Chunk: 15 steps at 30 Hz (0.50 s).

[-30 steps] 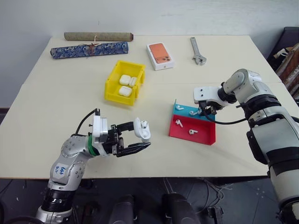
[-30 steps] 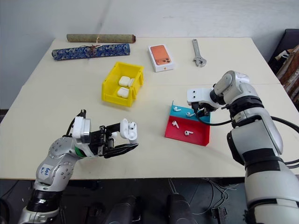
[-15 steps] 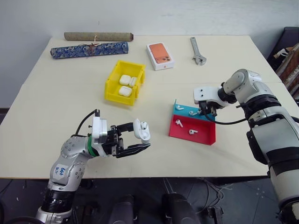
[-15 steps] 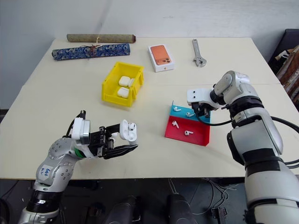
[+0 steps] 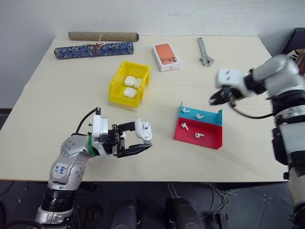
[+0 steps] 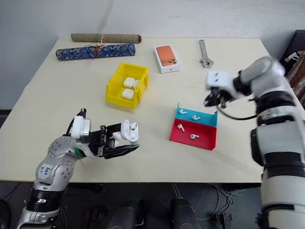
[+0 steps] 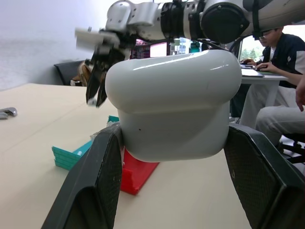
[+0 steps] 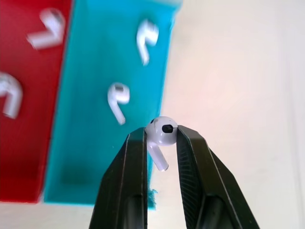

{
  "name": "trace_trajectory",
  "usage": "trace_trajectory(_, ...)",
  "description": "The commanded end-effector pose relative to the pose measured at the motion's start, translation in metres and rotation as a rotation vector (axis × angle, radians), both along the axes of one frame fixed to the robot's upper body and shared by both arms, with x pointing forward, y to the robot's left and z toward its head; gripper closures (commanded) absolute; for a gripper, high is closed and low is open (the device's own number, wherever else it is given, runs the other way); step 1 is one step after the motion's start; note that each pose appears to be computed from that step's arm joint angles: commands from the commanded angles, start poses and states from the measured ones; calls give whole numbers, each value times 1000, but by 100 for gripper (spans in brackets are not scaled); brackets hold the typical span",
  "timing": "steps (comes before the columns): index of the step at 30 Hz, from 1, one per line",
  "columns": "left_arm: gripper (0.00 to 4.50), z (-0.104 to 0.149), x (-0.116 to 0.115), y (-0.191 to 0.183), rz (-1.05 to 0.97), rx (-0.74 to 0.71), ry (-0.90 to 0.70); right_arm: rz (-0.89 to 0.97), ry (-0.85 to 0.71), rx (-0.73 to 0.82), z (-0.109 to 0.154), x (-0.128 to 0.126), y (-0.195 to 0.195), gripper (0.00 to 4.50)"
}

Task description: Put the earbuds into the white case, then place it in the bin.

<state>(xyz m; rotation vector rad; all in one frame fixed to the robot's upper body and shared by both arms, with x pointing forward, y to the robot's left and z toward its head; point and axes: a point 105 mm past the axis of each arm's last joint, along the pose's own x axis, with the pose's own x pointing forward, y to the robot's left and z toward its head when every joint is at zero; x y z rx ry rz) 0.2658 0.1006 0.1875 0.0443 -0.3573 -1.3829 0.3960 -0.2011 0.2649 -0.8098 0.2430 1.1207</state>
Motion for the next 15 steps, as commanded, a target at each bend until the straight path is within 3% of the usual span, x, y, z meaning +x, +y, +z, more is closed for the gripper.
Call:
trace_trajectory(1, 173, 12, 8, -3, 36, -26, -74, 203, 86, 387, 29, -31, 31, 406)
trace_trajectory(8, 173, 18, 14, -16, -27, -50, -40, 384, 498, 822, 20, -113, 85, 406)
trace_trajectory(11, 173, 23, 14, -22, -63, -69, -36, 435, 559, 876, 13, -137, 103, 406)
trace_trajectory(15, 173, 26, 13, -29, -104, -82, -45, 445, 566, 929, 11, -148, 119, 406)
